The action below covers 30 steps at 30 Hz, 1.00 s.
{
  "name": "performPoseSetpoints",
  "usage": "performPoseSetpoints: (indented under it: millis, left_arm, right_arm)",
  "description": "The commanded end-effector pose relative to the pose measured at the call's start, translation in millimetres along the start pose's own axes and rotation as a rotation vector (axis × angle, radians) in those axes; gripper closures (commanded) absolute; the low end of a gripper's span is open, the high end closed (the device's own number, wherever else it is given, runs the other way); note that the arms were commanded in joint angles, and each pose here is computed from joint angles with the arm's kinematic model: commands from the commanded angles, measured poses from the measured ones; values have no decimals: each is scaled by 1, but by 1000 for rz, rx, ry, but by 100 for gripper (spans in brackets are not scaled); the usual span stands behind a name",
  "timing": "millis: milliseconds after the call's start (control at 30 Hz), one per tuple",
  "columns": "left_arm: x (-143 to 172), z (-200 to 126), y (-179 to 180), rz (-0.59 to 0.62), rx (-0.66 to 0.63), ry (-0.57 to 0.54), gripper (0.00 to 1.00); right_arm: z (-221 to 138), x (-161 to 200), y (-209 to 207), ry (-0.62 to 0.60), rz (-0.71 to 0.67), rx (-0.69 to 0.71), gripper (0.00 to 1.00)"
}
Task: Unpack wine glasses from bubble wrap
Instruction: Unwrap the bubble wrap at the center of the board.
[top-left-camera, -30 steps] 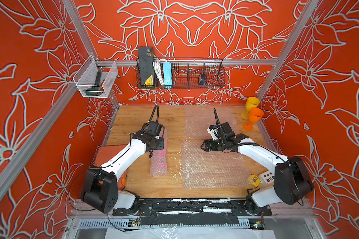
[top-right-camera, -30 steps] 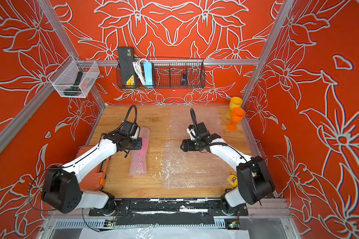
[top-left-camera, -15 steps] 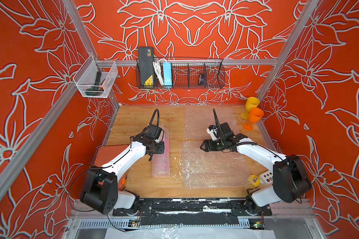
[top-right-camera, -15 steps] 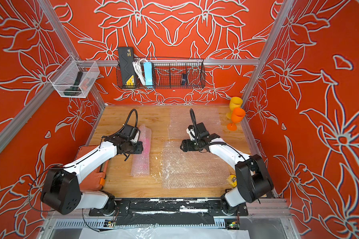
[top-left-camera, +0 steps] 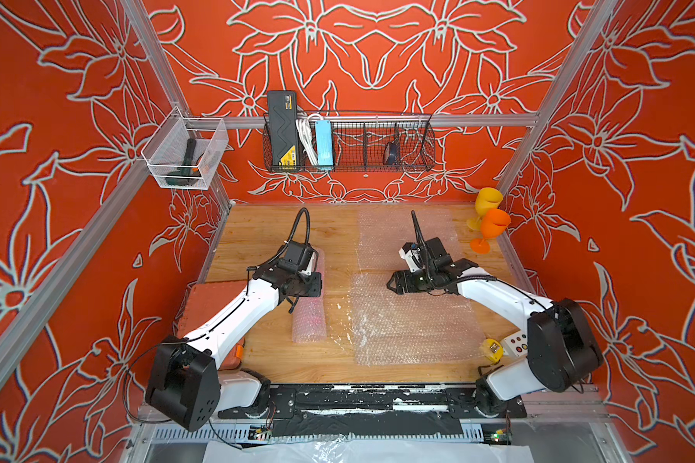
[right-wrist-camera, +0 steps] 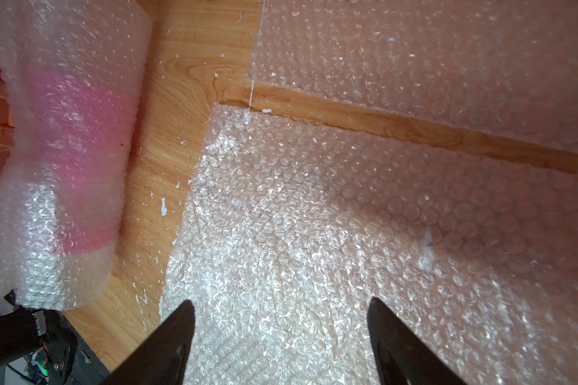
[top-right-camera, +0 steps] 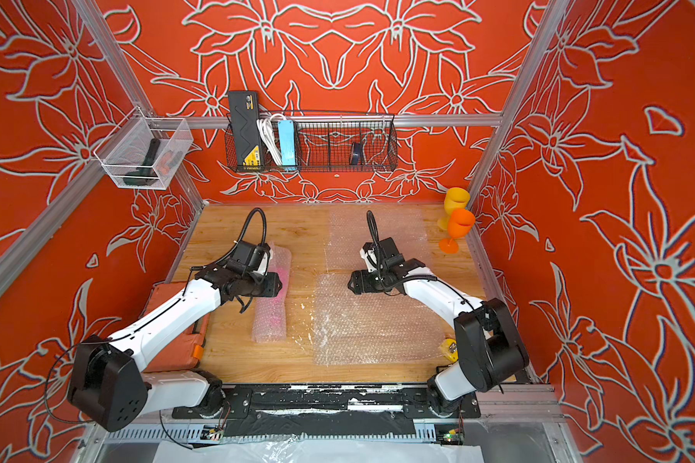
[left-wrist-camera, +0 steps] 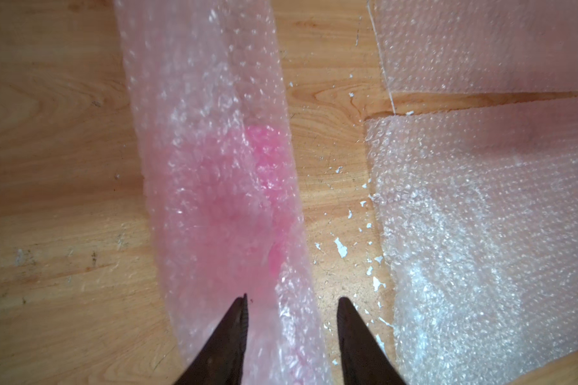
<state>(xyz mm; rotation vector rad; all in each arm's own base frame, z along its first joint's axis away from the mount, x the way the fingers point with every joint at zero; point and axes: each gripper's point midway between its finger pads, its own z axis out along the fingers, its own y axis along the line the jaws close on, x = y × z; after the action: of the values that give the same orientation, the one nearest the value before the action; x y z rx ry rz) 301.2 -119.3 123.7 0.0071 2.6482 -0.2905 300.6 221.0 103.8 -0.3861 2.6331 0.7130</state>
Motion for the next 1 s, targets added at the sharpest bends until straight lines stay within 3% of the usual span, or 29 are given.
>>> performPoseSetpoints:
  millis: [0,267,500,567,633,967]
  left_arm:
    - [14,9,14,-7,-75,54,57]
    - [15,12,17,-2,-90,59,62]
    - [16,15,22,18,-113,59,81]
    - [14,13,23,24,-121,54,91]
    - [12,11,22,29,-116,44,100]
    - [-5,-6,-2,21,12,-28,100]
  right_arm:
    - [4,4,2,13,0,-13,19]
    - [4,6,1,17,0,-10,19]
    - [3,2,15,27,-20,-47,18]
    - [6,0,23,35,-38,-62,18]
    - [11,-3,36,44,-50,-86,18]
    - [75,-22,164,88,-115,-367,24]
